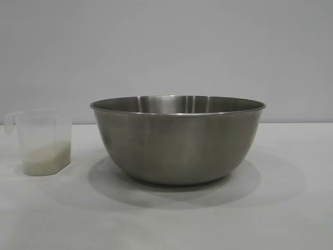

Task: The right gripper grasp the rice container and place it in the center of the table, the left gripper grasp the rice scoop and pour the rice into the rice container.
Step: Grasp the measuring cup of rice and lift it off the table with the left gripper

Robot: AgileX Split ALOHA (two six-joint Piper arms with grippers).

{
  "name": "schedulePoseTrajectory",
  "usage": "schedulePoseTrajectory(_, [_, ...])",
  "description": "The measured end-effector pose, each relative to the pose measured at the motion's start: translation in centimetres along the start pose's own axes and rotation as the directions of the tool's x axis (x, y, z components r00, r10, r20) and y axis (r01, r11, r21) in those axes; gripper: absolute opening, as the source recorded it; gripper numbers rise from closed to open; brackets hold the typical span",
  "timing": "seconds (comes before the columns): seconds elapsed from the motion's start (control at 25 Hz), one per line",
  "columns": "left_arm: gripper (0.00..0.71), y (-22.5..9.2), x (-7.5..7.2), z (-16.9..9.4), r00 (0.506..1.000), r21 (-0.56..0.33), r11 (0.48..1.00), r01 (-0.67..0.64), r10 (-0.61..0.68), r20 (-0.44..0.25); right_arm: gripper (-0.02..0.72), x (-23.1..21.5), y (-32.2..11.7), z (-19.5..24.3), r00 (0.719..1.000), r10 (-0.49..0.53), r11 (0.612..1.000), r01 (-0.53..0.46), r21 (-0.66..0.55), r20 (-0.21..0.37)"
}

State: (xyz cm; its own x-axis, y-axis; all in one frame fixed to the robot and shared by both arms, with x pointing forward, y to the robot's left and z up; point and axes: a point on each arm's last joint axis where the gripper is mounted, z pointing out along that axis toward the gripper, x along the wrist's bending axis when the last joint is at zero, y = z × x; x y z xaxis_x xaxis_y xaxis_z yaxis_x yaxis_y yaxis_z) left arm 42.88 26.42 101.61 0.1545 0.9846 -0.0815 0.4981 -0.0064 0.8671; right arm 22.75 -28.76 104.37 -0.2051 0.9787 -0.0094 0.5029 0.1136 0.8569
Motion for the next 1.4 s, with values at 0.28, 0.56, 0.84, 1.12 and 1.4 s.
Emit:
schedulePoseTrajectory(0.28, [0.482, -4.0, -0.7, -0.2, 1.000, -0.168, 0.986, -0.016, 0.015, -0.004, 0.445, 0.0, 0.0, 0.0, 1.000, 0.000, 1.000, 0.000, 0.000, 0.000])
schedulePoseTrajectory(0.56, [0.482, -7.5, -0.1, -1.3, 0.999, -0.275, 0.961, -0.038, 0.033, -0.025, 0.445, 0.0, 0.0, 0.0, 1.000, 0.000, 1.000, 0.000, 0.000, 0.000])
schedulePoseTrajectory(0.84, [0.482, -7.9, 0.1, -2.0, 0.999, -0.384, 0.922, -0.051, 0.043, -0.030, 0.445, 0.0, 0.0, 0.0, 1.000, 0.000, 1.000, 0.000, 0.000, 0.000])
schedulePoseTrajectory(1.12, [0.482, -8.2, -0.1, -0.4, 0.995, -0.383, 0.919, -0.098, 0.088, -0.042, 0.445, 0.0, 0.0, 0.0, 1.000, 0.000, 1.000, 0.000, 0.000, 0.000])
schedulePoseTrajectory(1.4, [0.482, -10.6, -0.4, 2.3, 0.992, -0.227, 0.966, -0.125, 0.123, -0.026, 0.445, 0.0, 0.0, 0.0, 1.000, 0.000, 1.000, 0.000, 0.000, 0.000])
